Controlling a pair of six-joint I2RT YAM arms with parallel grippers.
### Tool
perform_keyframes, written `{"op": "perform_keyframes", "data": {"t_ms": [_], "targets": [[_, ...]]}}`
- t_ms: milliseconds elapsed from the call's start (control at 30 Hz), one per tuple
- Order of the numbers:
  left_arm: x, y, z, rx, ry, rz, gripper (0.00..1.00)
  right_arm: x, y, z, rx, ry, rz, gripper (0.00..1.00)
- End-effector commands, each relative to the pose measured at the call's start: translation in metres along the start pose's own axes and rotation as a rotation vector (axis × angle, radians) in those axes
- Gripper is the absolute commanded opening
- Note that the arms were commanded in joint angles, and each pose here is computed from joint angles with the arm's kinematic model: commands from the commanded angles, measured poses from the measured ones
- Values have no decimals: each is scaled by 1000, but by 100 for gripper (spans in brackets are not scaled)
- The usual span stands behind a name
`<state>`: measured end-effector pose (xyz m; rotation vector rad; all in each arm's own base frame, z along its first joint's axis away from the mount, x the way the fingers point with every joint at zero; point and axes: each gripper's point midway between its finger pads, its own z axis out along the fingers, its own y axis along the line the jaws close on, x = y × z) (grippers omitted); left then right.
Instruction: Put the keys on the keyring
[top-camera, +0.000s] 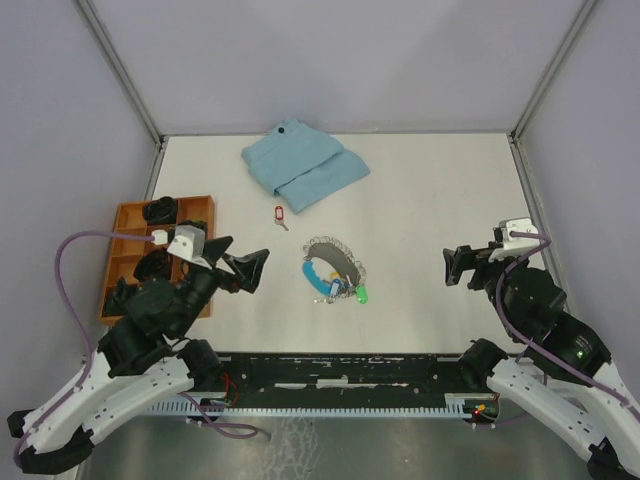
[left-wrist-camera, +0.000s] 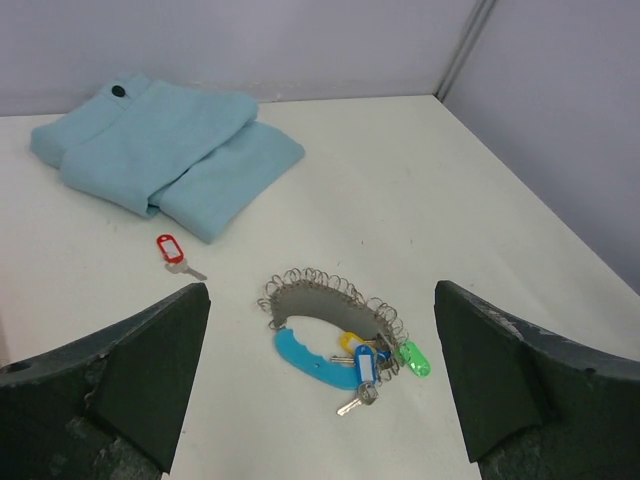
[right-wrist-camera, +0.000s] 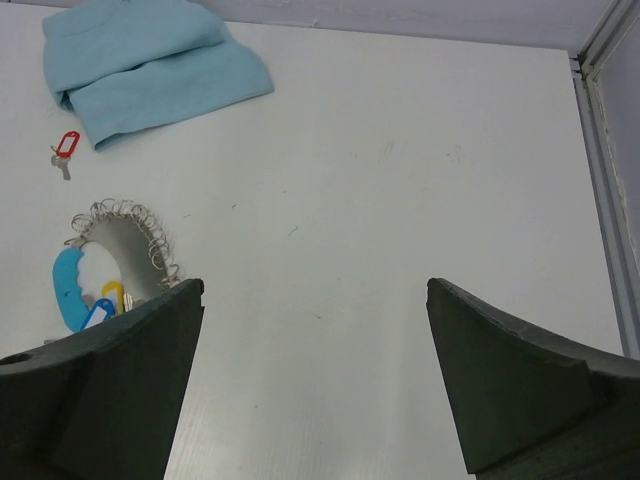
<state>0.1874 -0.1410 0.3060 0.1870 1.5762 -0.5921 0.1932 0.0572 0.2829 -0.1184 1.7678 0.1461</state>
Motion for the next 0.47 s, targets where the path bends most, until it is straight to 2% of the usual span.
{"op": "perform_keyframes", "data": {"t_ms": [0,433], "targets": [[5,22,-15,-93,55,33,99,-3,-8,-2,43,-7,10,100],[20,32,-14,-155,82,9,99,-2,-1,7,37,17,-11,100]]}}
